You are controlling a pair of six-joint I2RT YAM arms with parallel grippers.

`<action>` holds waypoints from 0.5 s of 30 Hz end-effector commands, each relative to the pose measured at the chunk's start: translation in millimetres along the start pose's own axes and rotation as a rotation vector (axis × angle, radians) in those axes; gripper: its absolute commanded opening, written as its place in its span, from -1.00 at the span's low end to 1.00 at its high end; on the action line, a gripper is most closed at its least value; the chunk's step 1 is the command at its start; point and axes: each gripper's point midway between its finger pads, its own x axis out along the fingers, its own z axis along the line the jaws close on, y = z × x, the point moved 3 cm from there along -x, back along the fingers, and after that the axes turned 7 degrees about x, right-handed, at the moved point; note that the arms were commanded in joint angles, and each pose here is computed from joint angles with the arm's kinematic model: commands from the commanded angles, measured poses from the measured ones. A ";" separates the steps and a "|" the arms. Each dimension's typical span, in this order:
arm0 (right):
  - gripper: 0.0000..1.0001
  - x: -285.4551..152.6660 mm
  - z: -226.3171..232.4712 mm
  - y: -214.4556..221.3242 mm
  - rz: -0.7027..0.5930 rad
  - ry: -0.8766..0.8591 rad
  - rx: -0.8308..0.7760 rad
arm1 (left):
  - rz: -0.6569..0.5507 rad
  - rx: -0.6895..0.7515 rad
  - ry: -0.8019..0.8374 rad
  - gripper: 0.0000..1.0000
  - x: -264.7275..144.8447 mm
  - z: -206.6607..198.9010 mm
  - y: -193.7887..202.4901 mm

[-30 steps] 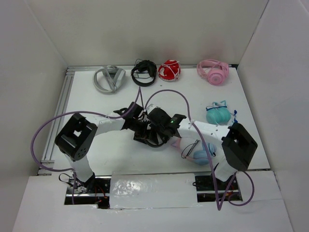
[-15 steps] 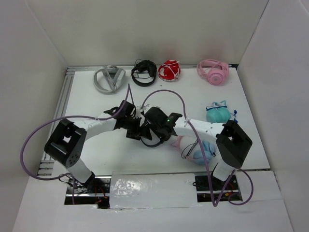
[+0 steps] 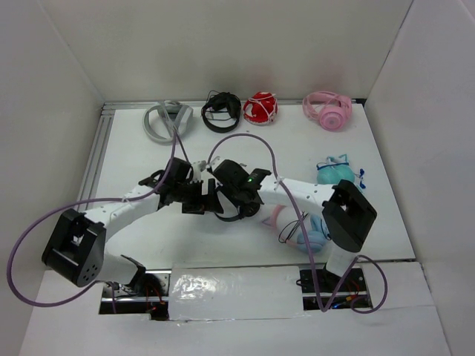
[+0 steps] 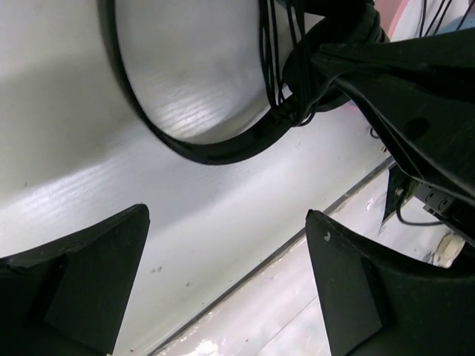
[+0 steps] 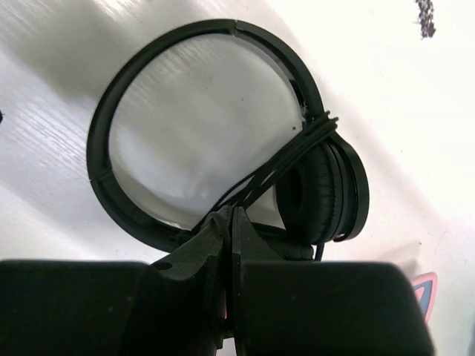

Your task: Wrap the headphones

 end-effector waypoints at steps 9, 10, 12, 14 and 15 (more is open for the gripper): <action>-0.81 13.0 -1.8 -20.9 -0.023 0.064 0.030 | -0.068 0.036 0.070 0.99 -29.2 -21.9 2.9; -0.81 13.7 -1.9 -21.5 -0.024 0.072 0.035 | -0.070 0.036 0.073 0.99 -30.6 -22.6 3.9; -0.79 15.4 -2.7 -22.7 -0.025 0.079 0.038 | -0.069 0.034 0.071 0.99 -31.2 -22.3 5.0; -0.74 17.5 -3.5 -23.9 -0.025 0.092 0.044 | -0.071 0.030 0.068 0.99 -32.2 -22.0 5.0; -0.59 18.3 -5.1 -24.7 -0.026 0.105 0.054 | -0.069 0.027 0.070 0.99 -32.3 -22.3 5.4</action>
